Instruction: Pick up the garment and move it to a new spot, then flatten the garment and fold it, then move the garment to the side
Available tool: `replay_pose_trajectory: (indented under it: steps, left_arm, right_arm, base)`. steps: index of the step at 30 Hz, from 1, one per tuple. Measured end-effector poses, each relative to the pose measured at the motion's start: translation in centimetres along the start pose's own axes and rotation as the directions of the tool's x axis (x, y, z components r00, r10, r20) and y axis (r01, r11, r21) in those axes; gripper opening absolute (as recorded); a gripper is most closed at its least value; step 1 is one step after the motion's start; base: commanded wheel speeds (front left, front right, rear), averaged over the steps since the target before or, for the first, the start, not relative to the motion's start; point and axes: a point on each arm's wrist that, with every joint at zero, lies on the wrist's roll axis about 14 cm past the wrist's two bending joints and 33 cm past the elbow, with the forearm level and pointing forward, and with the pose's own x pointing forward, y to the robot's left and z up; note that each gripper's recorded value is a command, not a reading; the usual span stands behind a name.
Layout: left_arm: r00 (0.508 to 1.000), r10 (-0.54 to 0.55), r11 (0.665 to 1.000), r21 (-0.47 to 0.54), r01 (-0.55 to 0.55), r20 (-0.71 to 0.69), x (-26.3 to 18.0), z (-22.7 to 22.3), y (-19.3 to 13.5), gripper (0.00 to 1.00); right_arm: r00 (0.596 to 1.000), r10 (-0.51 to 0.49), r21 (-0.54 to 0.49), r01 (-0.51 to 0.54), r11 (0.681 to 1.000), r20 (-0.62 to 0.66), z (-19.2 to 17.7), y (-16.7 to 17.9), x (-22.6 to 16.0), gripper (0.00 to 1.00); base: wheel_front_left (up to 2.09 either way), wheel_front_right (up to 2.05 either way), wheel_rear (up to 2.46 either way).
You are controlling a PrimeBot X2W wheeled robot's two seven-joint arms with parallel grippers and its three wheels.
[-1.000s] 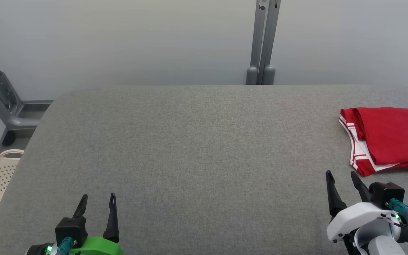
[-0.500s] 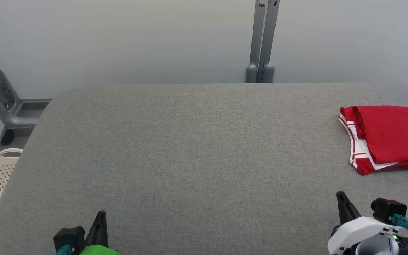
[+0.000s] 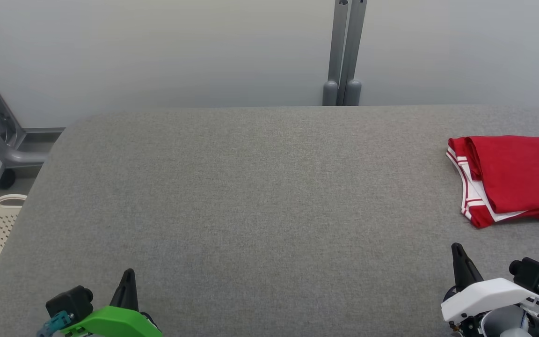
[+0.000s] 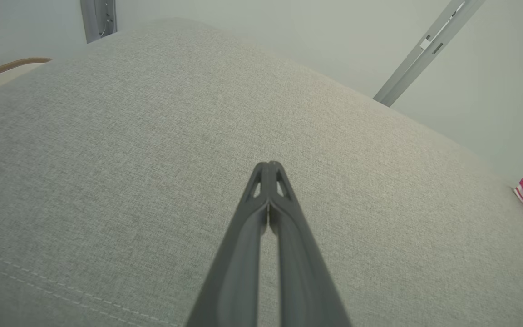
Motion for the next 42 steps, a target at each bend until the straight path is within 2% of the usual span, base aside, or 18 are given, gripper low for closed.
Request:
replay_pose_trajectory:
  steps: [9,19,42]
  left_arm:
    - [1.0,-0.007,0.989,-0.147,0.005,-0.013,0.7,0.4,-0.4,0.0]
    - [1.0,-0.021,0.957,-0.29,0.014,-0.021,1.4,0.9,-0.8,0.0]
    - [0.997,-0.073,0.839,-0.541,0.057,-0.008,2.6,2.2,-1.9,0.0]
  right_arm:
    - [1.0,-0.011,0.137,0.008,0.991,0.016,0.6,-0.2,0.0,0.0]
    - [0.999,-0.021,0.27,0.012,0.963,0.031,1.1,-0.5,0.1,0.0]
    - [0.998,-0.03,0.506,-0.005,0.863,0.061,2.3,-0.8,0.2,0.0]
  base:
    - [0.0,0.0,0.0]
    - [0.0,0.0,0.0]
    - [0.0,0.0,0.0]
